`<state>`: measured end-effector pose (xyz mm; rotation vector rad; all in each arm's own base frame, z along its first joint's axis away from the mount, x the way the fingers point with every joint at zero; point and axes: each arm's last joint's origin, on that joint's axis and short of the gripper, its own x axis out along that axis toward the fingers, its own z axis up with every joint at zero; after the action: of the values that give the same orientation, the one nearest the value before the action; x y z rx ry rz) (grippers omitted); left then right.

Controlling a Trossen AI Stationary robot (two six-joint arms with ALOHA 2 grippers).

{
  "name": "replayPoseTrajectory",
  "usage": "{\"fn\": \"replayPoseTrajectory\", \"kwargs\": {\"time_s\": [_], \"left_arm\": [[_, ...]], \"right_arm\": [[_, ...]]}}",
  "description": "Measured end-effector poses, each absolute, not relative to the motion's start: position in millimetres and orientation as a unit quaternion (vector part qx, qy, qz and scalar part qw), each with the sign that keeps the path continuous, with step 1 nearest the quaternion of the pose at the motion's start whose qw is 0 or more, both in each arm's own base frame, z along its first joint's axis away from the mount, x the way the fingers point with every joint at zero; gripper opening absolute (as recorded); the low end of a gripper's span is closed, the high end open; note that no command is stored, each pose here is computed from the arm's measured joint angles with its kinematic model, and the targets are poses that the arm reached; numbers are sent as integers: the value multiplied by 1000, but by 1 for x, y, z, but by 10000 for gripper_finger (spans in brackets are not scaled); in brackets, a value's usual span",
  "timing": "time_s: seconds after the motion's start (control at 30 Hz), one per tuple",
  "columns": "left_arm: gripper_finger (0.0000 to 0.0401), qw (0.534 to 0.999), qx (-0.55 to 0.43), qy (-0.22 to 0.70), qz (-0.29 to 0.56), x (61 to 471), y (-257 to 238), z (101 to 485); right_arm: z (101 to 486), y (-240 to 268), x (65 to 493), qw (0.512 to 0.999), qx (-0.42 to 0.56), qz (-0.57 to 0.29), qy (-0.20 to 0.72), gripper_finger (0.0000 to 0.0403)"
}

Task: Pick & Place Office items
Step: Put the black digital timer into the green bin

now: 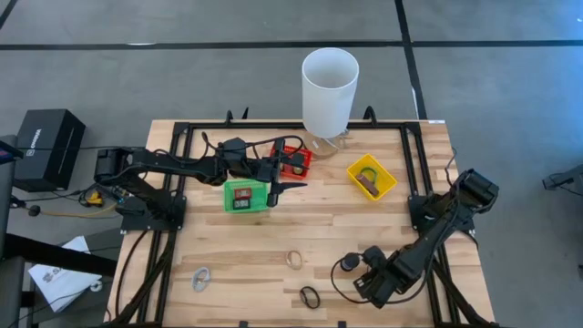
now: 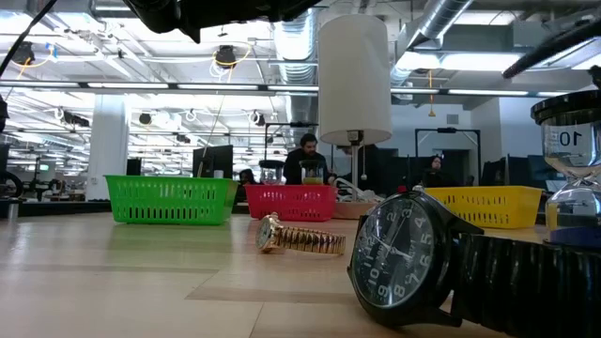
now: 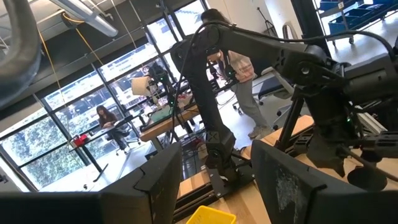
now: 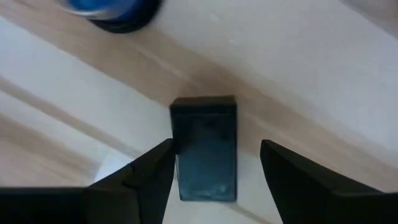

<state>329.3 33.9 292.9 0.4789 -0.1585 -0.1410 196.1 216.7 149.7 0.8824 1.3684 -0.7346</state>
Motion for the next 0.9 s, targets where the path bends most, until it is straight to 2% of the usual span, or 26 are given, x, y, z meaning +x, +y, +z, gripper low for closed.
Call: {"fn": "replayPoseTrajectory", "kwargs": {"time_s": [0.4,0.9], "left_arm": [[186,966,237,-79,-70,329,34,293],[186,966,237,-79,-69,329,34,293]], "right_arm": [[145,217,197,645,370,-284,606,223],[124,222,198,626,346,-303,630,207]]}}
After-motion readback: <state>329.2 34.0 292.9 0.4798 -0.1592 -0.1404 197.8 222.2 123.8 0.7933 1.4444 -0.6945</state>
